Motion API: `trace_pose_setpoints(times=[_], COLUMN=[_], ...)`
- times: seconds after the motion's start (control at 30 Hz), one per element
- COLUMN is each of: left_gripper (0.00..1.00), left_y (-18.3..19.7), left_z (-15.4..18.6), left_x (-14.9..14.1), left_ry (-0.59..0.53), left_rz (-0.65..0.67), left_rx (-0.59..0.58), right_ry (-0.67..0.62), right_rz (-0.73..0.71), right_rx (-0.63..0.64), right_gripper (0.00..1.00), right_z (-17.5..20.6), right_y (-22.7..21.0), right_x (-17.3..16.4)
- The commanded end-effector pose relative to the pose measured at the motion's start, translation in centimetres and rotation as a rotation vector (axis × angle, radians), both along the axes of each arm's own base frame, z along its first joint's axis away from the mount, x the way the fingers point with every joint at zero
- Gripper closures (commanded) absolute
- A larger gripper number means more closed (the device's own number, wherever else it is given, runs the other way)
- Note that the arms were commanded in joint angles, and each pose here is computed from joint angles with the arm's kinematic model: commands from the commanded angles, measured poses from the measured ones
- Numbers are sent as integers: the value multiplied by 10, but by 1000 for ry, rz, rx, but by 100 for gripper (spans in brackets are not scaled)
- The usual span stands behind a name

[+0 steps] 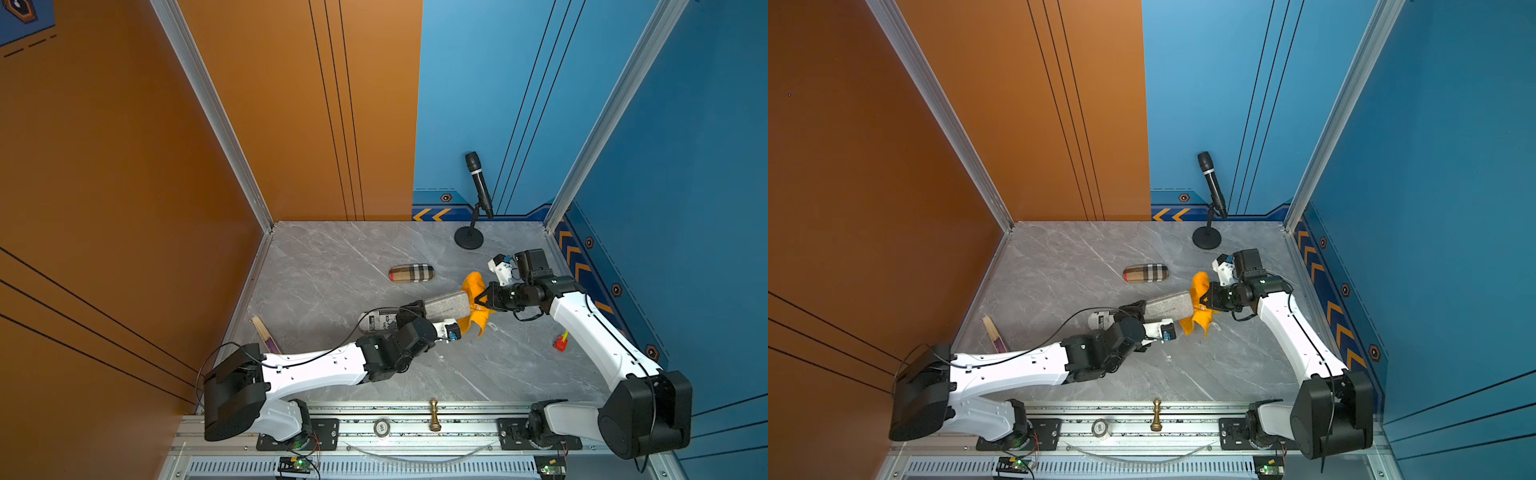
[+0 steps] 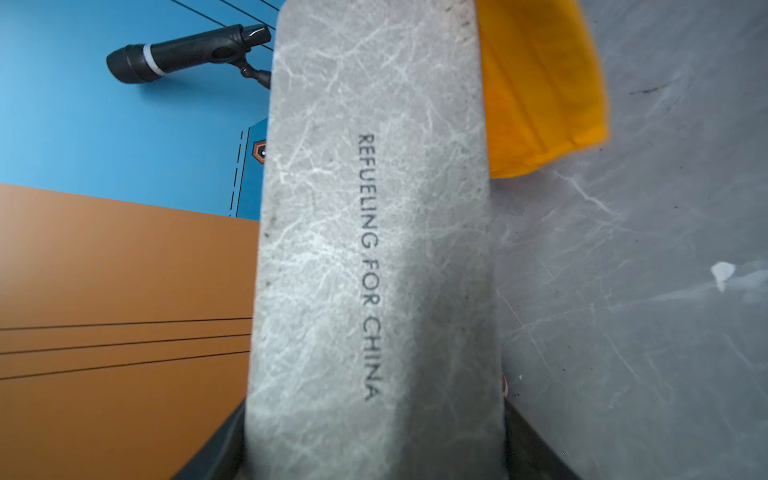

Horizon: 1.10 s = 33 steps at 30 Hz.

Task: Wipe the eyeglass case
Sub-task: Wipe the dirt from the eyeglass case.

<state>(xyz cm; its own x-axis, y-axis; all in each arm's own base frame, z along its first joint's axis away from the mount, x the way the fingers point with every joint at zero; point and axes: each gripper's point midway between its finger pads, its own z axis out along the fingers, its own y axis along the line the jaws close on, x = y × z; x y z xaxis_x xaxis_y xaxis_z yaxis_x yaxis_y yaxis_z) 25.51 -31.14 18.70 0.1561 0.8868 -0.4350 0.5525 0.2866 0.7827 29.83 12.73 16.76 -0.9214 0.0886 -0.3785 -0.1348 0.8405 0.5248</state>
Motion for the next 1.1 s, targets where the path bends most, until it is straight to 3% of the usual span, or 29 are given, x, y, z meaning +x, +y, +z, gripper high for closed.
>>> trace_pose_setpoints(times=[0.0, 0.13, 0.4, 0.6, 0.77, 1.07], left_gripper=[75, 74, 74, 74, 74, 74], left_y=[3, -4, -26, -19, -6, -7], left_z=[4, 1, -1, 1, 17, 18], left_x=[-4, -6, -10, -13, 0, -2], left_ry=[116, 181, 237, 276, 286, 330], left_rz=[20, 2, -56, -48, -10, -38], left_rx=[-122, -161, -190, -258, -399, -409], right_ry=[-48, -66, -75, -92, -47, -51], right_rz=[22, 80, 107, 46, 59, 61], right_rx=[20, 62, 277, 382, 440, 522], right_gripper=[100, 100, 100, 100, 100, 100], right_z=[18, 31, 43, 50, 47, 60], right_y=[4, 16, 55, 51, 54, 49], right_x=[-6, -16, -19, 2, -9, -14])
